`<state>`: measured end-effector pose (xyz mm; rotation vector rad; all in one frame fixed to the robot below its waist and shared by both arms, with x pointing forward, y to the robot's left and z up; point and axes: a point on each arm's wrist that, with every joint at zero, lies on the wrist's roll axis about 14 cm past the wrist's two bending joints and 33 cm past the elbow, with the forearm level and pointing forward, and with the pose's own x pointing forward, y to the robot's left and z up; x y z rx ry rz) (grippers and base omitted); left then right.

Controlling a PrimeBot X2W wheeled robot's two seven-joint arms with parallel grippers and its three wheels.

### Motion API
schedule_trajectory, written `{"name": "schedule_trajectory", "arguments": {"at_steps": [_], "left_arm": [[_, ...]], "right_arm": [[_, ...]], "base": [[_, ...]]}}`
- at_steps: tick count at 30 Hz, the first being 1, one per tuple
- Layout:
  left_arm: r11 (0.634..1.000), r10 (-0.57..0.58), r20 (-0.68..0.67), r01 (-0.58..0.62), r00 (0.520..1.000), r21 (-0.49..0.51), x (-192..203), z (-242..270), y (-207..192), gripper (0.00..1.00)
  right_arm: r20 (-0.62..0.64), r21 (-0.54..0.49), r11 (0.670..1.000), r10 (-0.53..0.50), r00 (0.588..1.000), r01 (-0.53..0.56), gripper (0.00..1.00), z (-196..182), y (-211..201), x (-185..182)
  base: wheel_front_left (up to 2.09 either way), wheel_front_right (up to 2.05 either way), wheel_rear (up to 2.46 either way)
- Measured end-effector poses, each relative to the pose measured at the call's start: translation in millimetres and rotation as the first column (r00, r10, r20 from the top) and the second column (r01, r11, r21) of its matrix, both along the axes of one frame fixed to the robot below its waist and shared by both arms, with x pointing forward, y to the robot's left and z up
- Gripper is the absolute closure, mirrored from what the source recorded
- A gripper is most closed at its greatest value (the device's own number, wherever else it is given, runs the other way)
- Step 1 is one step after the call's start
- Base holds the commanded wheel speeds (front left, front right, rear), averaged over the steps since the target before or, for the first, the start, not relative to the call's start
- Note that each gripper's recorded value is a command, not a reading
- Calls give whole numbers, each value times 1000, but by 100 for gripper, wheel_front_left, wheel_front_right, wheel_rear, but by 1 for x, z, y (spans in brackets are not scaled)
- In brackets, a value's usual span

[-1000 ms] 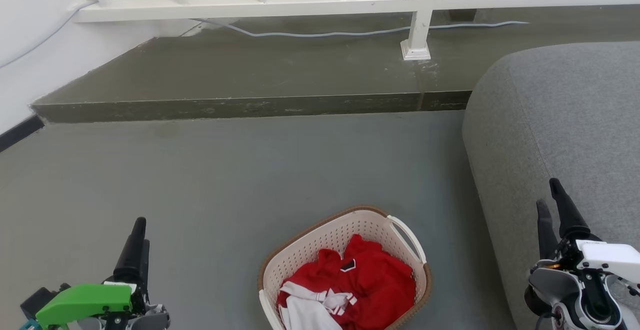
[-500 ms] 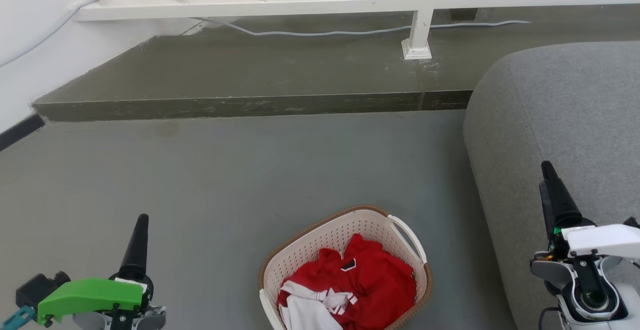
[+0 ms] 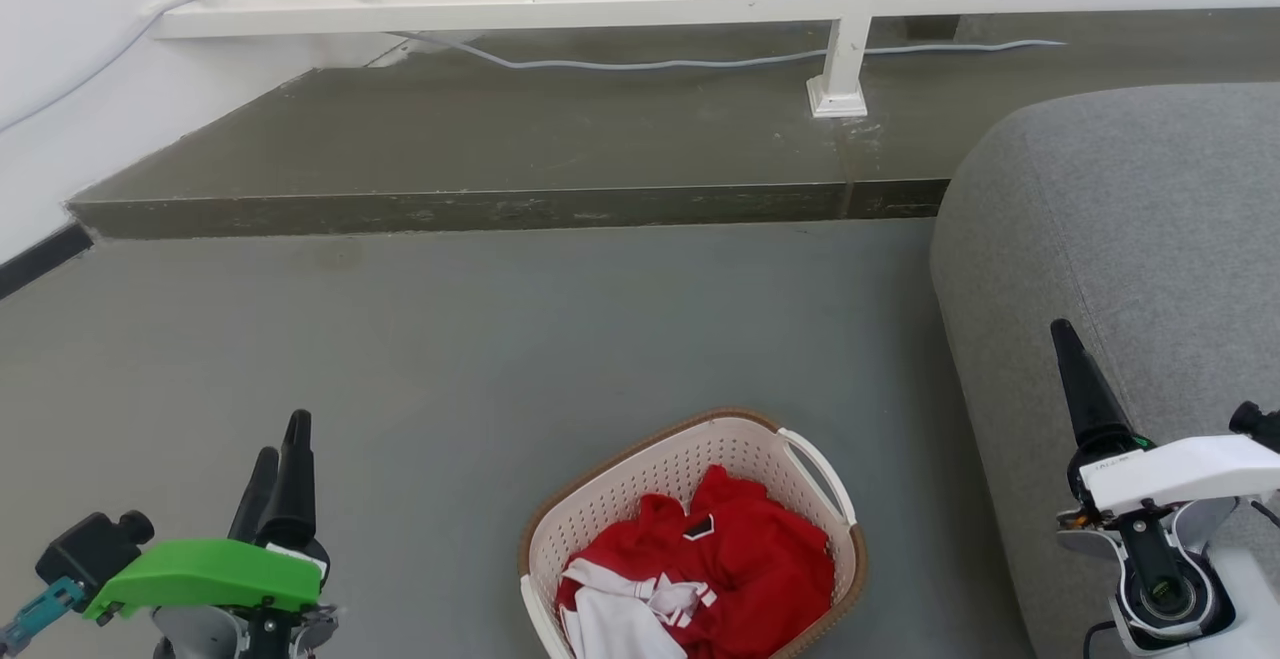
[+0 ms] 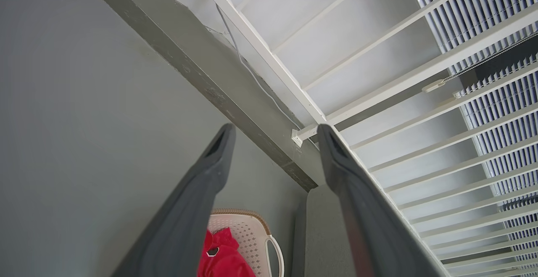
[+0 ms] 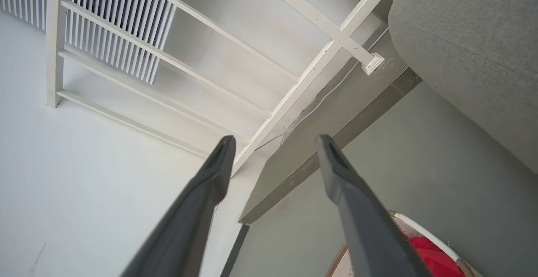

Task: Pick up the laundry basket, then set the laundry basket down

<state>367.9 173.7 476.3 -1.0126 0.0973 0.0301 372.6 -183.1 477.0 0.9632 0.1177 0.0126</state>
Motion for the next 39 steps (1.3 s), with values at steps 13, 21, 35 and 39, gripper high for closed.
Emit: {"name": "schedule_trajectory", "arguments": {"at_steps": [13,21,35,39], "left_arm": [[985,-36,37,29,999,172,1,7,-11,0],[962,-52,74,30,996,273,2,16,-15,0],[909,-89,124,30,988,415,2,25,-23,0],[888,-99,141,23,985,459,2,29,-24,0]], "right_arm": [[57,-190,982,24,998,-13,0,13,6,5],[87,-288,958,41,995,-15,0,17,9,5],[134,-452,892,82,988,-13,0,24,15,5],[151,-497,868,94,984,-7,0,27,16,5]], "base": [[0,0,0],[0,0,0],[0,0,0],[0,0,0]]}}
